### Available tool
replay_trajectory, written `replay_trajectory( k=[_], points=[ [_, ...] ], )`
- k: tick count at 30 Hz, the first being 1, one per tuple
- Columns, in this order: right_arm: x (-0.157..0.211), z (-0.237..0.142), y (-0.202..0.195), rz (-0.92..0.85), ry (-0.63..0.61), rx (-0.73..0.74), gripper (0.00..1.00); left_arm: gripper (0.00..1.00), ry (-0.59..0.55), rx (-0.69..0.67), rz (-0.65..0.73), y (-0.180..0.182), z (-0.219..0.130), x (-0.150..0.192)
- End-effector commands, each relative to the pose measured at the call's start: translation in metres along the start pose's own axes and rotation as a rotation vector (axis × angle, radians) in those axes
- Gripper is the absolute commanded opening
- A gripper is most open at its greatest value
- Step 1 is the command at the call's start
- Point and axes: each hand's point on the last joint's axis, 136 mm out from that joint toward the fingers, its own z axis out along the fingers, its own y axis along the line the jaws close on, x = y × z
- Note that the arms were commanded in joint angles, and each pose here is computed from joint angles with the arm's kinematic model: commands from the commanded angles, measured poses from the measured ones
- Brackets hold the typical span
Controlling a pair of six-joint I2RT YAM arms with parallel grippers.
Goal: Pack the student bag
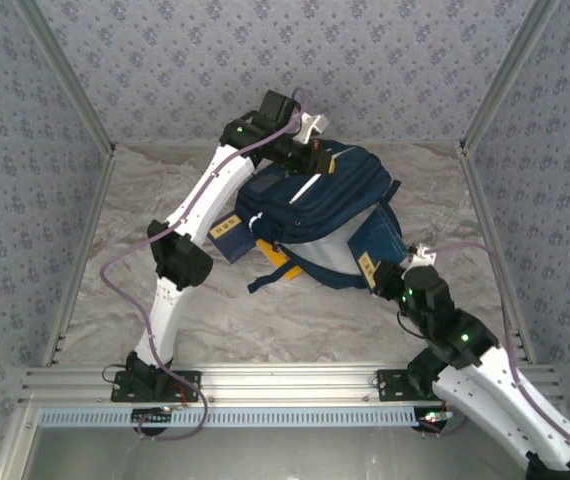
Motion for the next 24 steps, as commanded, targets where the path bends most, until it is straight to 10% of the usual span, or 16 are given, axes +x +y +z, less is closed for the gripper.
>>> replay_trajectory(
  k=[1,24],
  points=[
    [-0.012,0.014,0.051,0.174,0.050,-0.326,0.00,0.00,-0.117,0.165,0.107,-0.066,-0.048,-0.026],
    [-0.064,0.114,0.061,0.469,0.005,-0.448,0.00,0.00,-0.138,0.202,0.070,-0.075,-0.049,-0.032]
  ],
)
